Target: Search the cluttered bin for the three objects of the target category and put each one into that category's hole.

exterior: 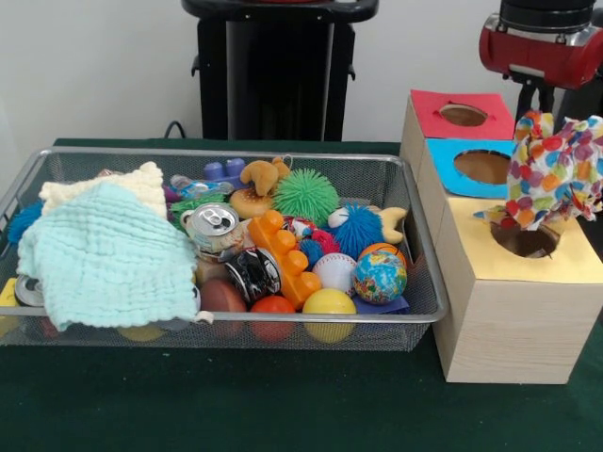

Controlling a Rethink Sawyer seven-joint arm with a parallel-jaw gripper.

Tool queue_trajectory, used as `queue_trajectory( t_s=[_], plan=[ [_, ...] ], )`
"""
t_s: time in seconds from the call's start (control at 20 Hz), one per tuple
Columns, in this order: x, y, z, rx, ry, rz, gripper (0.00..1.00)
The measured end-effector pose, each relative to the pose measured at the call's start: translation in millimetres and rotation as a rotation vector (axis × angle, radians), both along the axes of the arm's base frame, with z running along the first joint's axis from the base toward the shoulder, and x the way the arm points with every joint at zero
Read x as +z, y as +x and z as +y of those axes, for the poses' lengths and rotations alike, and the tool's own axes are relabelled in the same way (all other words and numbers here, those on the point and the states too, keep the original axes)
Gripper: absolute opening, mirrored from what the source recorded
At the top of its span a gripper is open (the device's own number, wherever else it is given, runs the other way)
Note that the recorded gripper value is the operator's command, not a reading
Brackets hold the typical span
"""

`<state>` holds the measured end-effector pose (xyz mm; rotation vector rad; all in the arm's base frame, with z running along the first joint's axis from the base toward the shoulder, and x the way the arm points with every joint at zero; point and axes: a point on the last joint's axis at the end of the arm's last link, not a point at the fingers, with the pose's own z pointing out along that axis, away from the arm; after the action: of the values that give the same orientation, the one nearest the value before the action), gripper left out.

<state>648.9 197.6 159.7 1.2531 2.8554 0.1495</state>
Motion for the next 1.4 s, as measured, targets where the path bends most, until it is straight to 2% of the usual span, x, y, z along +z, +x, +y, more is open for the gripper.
queue_trajectory(
  t_s=[0.5,0.95,1.4],
  plan=[
    [-5.0,-2.8,-1.0,-0.001,-0.002,0.011,0.00],
    [-32.2,-5.8,-13.5,-0.019,-0.014,0.046,0.00],
    [-54.8,7.2,-39.0,-0.054,-0.042,0.011,0.00]
  ],
)
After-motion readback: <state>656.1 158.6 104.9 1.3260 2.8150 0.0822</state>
